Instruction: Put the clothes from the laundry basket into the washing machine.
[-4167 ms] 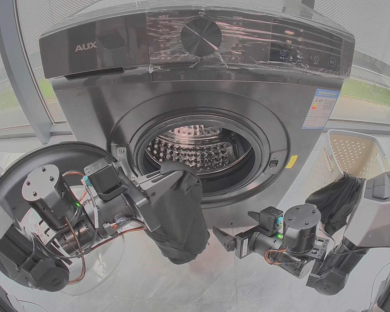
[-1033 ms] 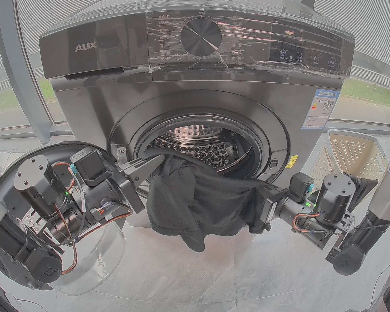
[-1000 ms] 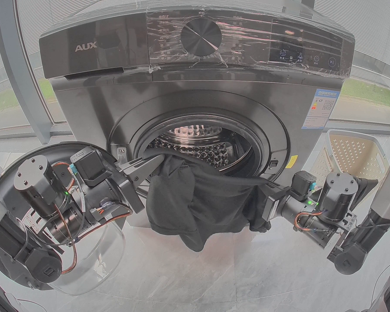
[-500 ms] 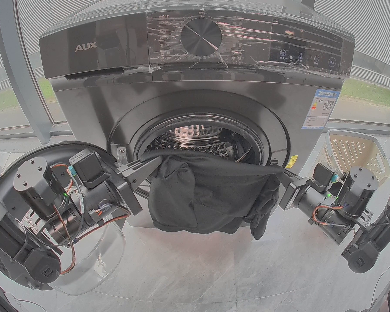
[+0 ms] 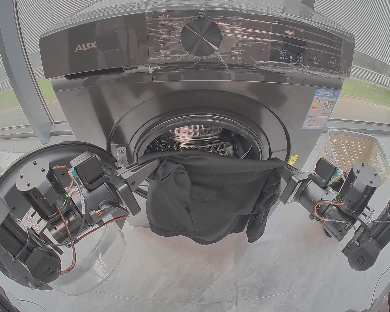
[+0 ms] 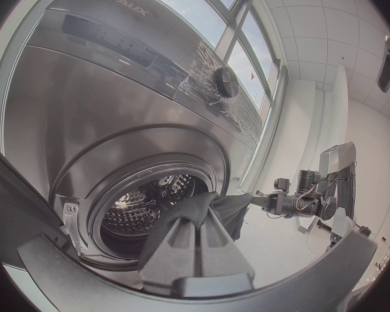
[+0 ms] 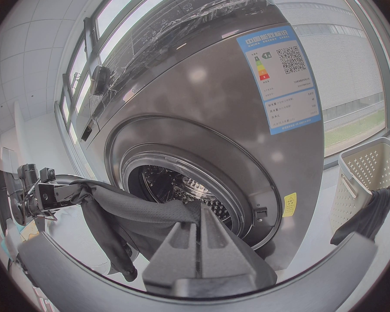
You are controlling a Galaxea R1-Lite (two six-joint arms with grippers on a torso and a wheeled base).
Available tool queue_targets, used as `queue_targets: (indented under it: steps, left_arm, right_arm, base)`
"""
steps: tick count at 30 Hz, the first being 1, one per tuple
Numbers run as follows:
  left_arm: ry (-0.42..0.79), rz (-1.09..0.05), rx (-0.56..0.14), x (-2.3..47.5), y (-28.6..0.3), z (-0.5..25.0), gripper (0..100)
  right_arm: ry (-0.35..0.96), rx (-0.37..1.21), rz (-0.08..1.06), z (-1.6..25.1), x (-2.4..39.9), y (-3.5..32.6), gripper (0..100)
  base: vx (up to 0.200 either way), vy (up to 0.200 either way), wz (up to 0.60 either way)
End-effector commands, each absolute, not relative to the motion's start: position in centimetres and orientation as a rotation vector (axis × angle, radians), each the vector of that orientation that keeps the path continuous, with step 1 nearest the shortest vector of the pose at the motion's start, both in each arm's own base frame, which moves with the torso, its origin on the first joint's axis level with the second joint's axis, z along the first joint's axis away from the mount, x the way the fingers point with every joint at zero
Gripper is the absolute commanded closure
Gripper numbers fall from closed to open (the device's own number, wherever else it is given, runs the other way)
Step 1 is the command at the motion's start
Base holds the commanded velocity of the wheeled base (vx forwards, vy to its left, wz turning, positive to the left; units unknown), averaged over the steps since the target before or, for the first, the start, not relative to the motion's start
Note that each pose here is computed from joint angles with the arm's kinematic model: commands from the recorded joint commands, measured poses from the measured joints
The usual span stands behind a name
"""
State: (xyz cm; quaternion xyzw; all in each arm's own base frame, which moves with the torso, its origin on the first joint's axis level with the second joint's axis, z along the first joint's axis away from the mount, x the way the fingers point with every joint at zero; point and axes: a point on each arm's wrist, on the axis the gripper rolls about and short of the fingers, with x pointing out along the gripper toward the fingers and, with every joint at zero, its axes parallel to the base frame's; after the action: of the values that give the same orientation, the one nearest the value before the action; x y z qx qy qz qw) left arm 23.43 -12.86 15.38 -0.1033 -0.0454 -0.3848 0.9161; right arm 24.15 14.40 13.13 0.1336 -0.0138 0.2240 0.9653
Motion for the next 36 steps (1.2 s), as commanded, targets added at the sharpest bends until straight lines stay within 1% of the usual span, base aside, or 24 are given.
queue_targets:
  steps: [1,3,11,17,20,28,36]
  left_arm:
    - [-0.097,-0.789,-0.213,23.5,-12.8,15.4,100]
    - [-0.096,-0.788,-0.211,23.5,-12.8,15.3,100]
    - [-0.075,-0.779,-0.205,23.7,-12.8,14.8,100]
    - [-0.068,-0.752,-0.127,24.4,-12.6,13.7,100]
    - [-0.081,-0.751,-0.122,24.5,-12.5,14.0,100]
    - [-0.131,-0.754,-0.138,24.3,-12.4,15.3,100]
    - [-0.133,-0.754,-0.138,24.3,-12.4,15.3,100]
  right_arm:
    - [-0.011,0.270,0.454,12.7,24.1,14.4,100]
    - [-0.007,0.273,0.454,12.6,24.2,14.5,100]
    - [-0.115,0.311,0.441,15.0,25.5,14.7,100]
    - [-0.131,0.336,0.457,15.5,25.3,14.9,100]
    - [-0.126,0.338,0.458,15.4,25.3,14.9,100]
    - [-0.078,0.323,0.458,14.3,24.9,14.8,100]
    - [-0.074,0.321,0.456,14.2,24.9,14.8,100]
  base:
    - [0.000,0.000,0.00]
    - [0.000,0.000,0.00]
    - [0.000,0.000,0.00]
    - [0.000,0.000,0.00]
    - [0.000,0.000,0.00]
    - [0.000,0.000,0.00]
    - [0.000,0.000,0.00]
